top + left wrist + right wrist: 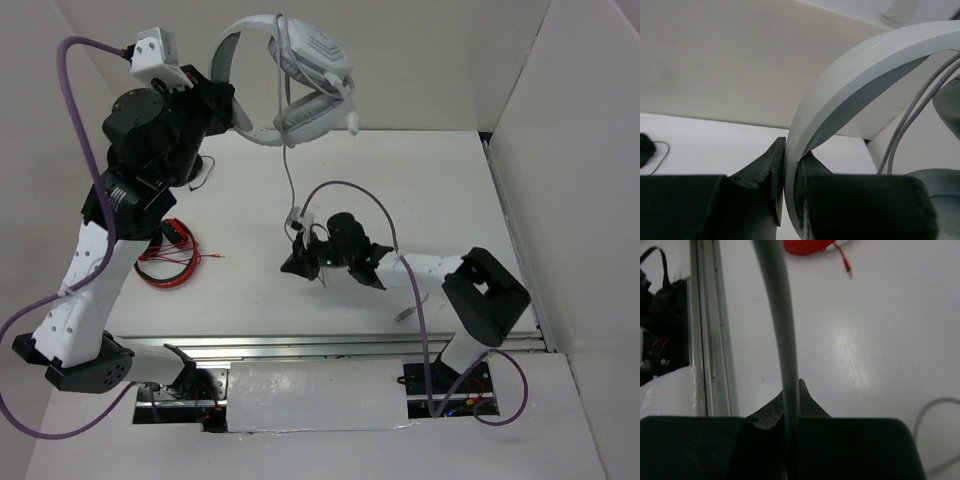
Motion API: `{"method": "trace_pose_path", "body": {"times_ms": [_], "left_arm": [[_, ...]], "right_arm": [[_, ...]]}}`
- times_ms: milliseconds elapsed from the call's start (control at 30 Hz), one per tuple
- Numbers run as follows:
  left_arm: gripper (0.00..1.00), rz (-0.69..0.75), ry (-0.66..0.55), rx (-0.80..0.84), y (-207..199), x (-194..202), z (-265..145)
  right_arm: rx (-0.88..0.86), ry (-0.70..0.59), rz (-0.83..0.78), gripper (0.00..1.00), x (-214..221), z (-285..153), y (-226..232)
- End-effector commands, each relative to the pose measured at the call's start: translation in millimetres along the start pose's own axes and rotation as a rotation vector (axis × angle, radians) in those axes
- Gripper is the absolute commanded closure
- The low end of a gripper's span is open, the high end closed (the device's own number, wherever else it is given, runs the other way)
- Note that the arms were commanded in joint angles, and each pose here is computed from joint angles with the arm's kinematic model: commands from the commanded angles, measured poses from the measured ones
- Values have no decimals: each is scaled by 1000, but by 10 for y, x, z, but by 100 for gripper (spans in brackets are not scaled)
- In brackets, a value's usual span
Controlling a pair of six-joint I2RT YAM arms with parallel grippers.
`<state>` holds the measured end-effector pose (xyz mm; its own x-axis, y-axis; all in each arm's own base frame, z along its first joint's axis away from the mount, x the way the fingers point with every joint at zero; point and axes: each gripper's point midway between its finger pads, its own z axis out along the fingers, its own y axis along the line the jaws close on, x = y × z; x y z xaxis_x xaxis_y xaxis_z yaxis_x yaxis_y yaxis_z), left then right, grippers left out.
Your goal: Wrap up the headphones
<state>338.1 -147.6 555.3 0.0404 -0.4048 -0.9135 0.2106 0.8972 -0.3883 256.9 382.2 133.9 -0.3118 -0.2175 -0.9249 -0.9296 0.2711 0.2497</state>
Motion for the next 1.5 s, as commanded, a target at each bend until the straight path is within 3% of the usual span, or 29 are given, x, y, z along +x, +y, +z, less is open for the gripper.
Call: {"method": "trace_pose_path", "body": {"times_ms": [0, 167, 200, 300, 467, 600, 733, 833, 1033, 1133, 1167, 1300, 1467], "left_arm": [[100, -112, -154, -219, 328, -263, 139], [100, -27, -136, -504, 913, 295, 442], [100, -16, -153, -574, 1045, 332, 437], [100, 20, -77, -656, 1338, 734, 561], [100, 105, 45, -734, 1740, 1469, 590], [100, 204, 186, -700, 1893, 2091, 577], [100, 213, 356, -531, 1723, 2639, 573], [100, 262, 422, -441, 1569, 2921, 414], [100, 275, 511, -102, 1047, 3175, 49], [100, 237, 526, 77, 773, 3178, -203], [100, 219, 525, 140, 654, 3158, -275], [100, 165, 459, 209, 495, 2860, -478], [100, 139, 377, 211, 420, 2455, -572]], "right_arm": [[35, -29, -42, 100, -19, -124, 361], [233, -33, -35, 100, -33, -403, 583], [365, -4, -45, 100, 20, -498, 509], [630, -56, -39, 100, -250, -869, 343], [861, -174, -87, 100, -857, -1446, 232], [994, -282, -217, 100, -1451, -1862, 168], [1007, -421, -306, 100, -2056, -2120, 131], [1061, -436, -390, 100, -2397, -2257, -65], [1161, -328, -570, 100, -2709, -2304, -643], [1172, -304, -571, 98, -2786, -2210, -961], [1155, -237, -561, 97, -2660, -2140, -1223], [1049, -237, -444, 95, -2557, -2014, -1574], [910, -264, -399, 92, -2301, -1875, -1687]]}}
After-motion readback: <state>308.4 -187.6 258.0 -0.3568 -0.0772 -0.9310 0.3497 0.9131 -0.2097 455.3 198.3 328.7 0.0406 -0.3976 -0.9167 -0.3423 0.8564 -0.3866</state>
